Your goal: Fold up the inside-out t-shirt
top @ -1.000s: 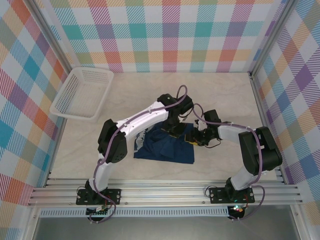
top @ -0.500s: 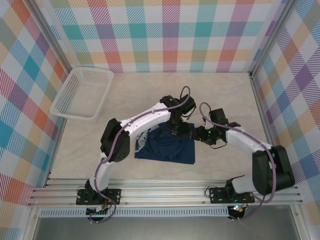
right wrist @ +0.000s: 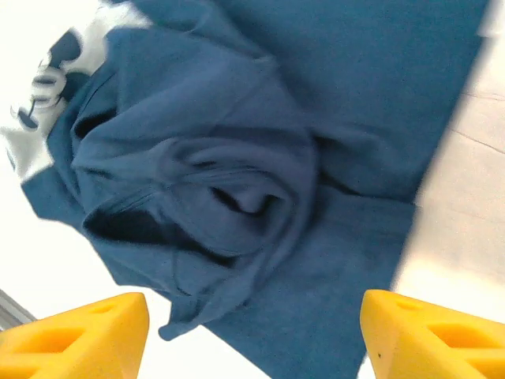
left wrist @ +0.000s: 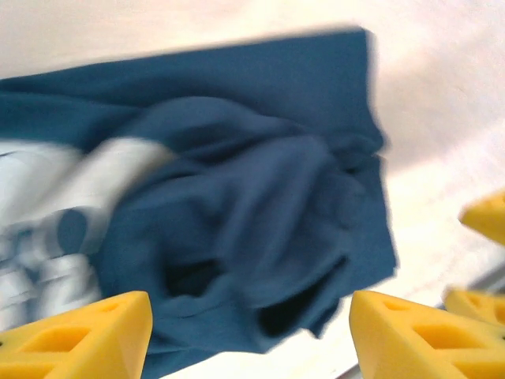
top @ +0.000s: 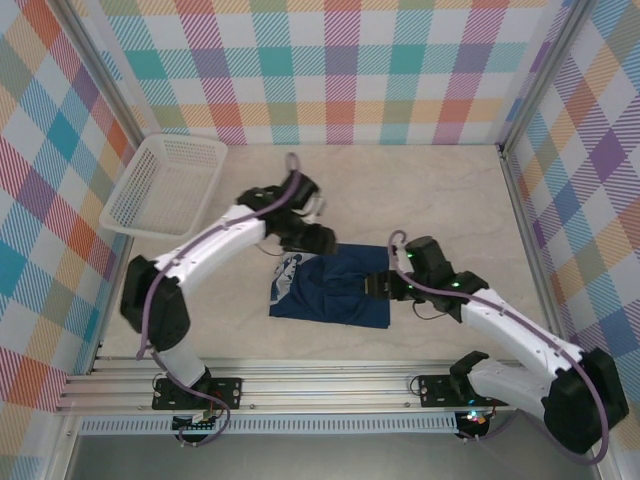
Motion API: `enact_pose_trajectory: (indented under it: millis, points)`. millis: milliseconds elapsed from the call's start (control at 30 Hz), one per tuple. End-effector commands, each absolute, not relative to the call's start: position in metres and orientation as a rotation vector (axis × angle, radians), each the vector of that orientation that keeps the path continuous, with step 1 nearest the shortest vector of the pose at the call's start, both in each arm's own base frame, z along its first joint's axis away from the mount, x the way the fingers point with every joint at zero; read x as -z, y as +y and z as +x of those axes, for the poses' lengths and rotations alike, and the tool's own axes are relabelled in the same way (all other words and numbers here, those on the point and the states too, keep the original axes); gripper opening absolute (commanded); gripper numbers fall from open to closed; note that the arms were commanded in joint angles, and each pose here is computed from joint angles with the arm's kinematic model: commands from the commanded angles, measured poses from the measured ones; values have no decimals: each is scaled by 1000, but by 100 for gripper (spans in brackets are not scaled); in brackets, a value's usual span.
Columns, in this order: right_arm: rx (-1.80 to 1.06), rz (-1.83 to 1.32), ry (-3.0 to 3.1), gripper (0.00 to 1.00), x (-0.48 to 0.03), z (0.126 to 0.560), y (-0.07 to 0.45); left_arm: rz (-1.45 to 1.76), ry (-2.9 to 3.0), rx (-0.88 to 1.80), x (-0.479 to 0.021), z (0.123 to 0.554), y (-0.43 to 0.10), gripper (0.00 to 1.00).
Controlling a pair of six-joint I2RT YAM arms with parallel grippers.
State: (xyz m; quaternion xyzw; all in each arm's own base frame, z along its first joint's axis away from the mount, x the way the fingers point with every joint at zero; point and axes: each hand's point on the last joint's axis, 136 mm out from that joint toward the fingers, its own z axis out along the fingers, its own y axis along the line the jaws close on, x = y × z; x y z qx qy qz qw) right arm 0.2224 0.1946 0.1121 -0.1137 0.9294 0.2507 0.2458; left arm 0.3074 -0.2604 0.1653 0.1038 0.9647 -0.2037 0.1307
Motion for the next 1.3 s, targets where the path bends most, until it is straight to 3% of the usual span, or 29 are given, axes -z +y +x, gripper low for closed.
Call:
enact_pose_trajectory:
  millis: [0, 433, 500, 600, 667, 800, 1000, 1267]
  points:
    - [-560, -578, 2391, 75, -127, 242, 229, 91, 2866, 596, -138, 309, -226, 67]
    - [-149, -1108, 2264, 79, -98, 254, 304, -43, 2927, 457, -99, 307, -182, 67]
    - [-119, -1103, 2270, 72, -92, 261, 309, -48, 2933, 446, -96, 306, -179, 67]
    - [-46, -1048, 2265, 46, -93, 274, 306, -58, 2940, 439, -93, 303, -177, 67]
    - [-20, -1003, 2265, 34, -97, 278, 301, -61, 2943, 442, -92, 301, -176, 67]
    - [-113, -866, 2305, 17, -111, 280, 282, -49, 2915, 490, -97, 298, -179, 67]
    - [-369, -598, 2388, 11, -128, 283, 243, 49, 2878, 570, -105, 285, -186, 67]
    - [-536, -280, 2528, 14, -105, 309, 199, 169, 2834, 626, -117, 272, -199, 68]
